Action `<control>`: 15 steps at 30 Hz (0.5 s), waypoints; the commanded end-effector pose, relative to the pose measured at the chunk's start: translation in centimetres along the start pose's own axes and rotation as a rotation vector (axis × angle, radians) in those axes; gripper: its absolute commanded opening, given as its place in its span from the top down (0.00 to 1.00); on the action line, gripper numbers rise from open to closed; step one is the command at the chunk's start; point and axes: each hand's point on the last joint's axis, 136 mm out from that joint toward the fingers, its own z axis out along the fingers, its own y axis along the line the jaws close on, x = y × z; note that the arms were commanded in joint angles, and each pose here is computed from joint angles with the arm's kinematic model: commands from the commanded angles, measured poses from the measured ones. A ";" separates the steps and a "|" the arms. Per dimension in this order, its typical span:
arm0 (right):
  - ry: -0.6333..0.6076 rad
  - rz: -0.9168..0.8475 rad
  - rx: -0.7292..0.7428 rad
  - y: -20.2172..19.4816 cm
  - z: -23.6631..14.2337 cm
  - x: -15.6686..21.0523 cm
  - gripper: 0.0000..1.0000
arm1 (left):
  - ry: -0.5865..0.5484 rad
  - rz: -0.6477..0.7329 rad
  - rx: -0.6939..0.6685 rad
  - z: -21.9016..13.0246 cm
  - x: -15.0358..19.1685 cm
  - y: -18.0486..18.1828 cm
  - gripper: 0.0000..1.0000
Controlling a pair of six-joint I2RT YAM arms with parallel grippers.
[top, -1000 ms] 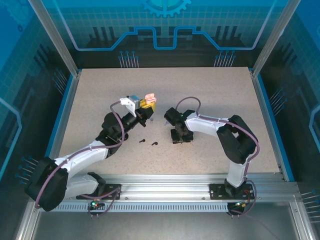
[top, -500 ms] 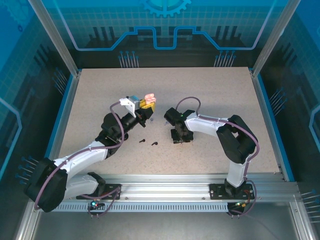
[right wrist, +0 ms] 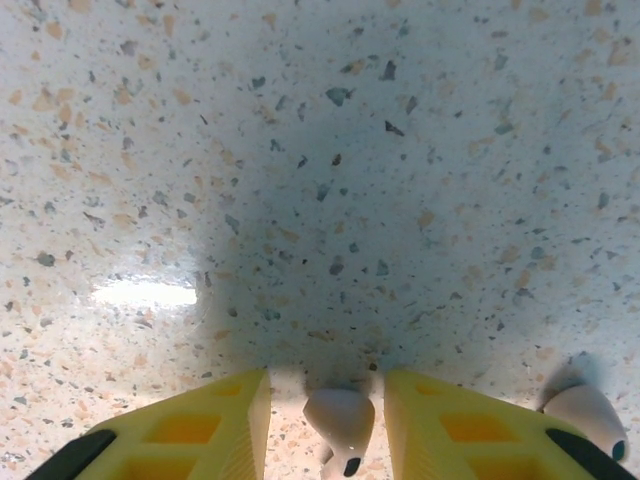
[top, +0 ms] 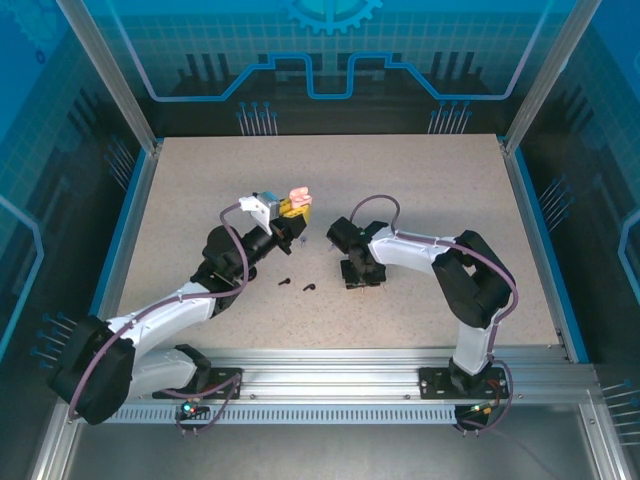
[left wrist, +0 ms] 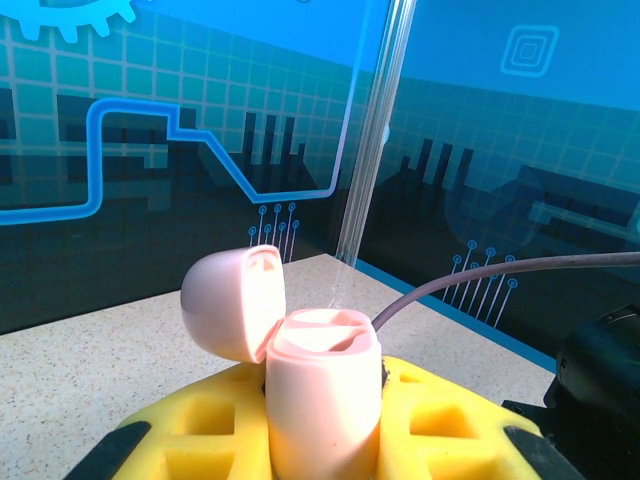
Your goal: Insert the wireless bluetooth earbuds into the charging case
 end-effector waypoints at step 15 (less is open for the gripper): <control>0.001 0.018 0.032 -0.8 0.3 0.2 0.67 | -0.025 0.031 0.027 -0.1 -0.9 -0.6 1.00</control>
